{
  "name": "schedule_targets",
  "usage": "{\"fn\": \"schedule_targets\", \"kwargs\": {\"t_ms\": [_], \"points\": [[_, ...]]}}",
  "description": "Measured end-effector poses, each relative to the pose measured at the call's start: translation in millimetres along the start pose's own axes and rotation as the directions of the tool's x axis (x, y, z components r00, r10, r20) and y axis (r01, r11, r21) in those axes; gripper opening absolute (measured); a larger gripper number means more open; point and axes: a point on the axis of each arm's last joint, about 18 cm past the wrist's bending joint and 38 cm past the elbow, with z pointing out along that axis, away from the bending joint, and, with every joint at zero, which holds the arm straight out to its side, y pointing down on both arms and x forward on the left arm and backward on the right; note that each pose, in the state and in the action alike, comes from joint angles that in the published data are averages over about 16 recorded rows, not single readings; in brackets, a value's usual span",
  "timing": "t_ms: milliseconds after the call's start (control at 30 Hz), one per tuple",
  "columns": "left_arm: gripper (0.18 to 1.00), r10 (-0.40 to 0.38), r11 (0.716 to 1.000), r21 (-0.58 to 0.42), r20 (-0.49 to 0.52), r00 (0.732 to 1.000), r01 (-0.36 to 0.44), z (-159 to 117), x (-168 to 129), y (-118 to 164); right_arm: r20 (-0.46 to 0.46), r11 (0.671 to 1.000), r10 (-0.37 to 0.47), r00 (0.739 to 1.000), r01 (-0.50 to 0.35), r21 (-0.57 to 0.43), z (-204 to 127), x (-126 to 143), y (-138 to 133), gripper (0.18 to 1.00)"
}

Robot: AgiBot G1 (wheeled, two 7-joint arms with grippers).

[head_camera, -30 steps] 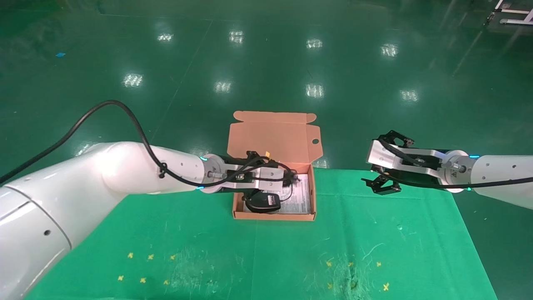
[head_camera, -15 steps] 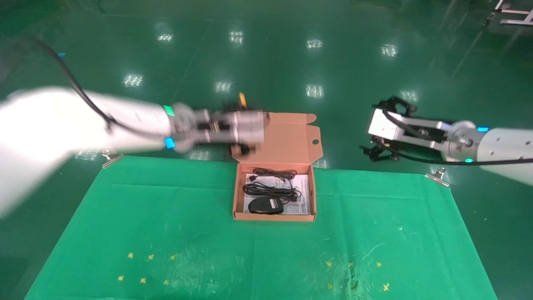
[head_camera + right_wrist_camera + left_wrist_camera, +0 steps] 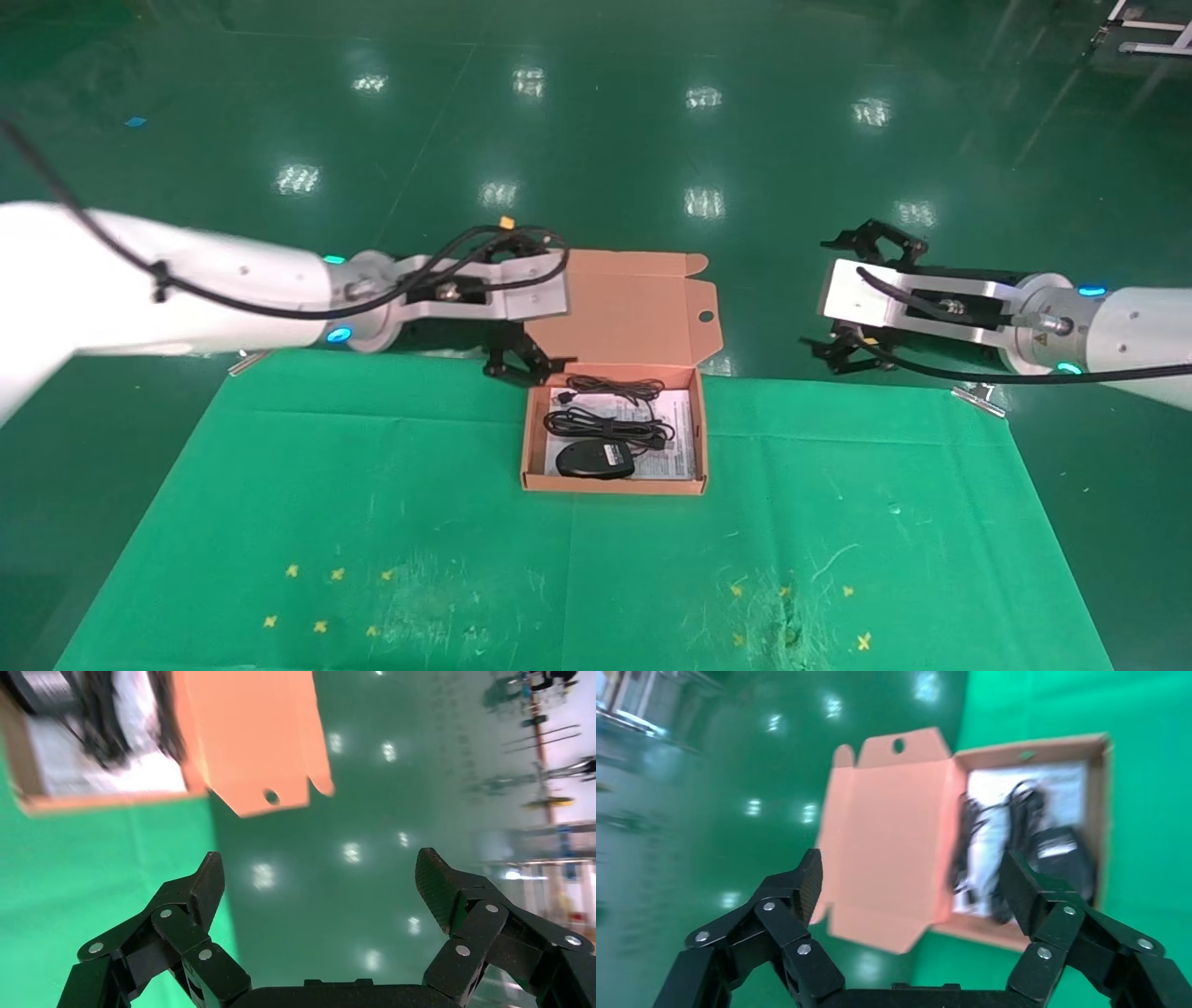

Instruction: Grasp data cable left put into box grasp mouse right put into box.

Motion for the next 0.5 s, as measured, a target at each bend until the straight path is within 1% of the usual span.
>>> {"fn": "schedule_targets", "kwargs": {"t_ms": [100, 233, 367, 500], "points": [[0.908, -0.068, 0.997, 0.039, -0.029, 0.997, 0.069, -7, 11, 5, 0.033, 0.997, 0.059, 0.998, -0.060, 0.039, -4, -10, -3, 1.001], [0.951, -0.150, 0.984, 0.089, -0.068, 0.986, 0.156, -18, 25, 10, 0.081, 0.986, 0.132, 0.988, -0.140, 0.090, -10, -23, -8, 1.001], [0.981, -0.222, 0.962, 0.137, -0.107, 0.969, 0.235, -30, 37, 15, 0.131, 0.967, 0.198, 0.971, -0.215, 0.138, -18, -34, -13, 1.001], [0.994, -0.282, 0.934, 0.183, -0.146, 0.948, 0.306, -45, 48, 18, 0.184, 0.940, 0.253, 0.950, -0.287, 0.185, -27, -44, -20, 1.001]]}}
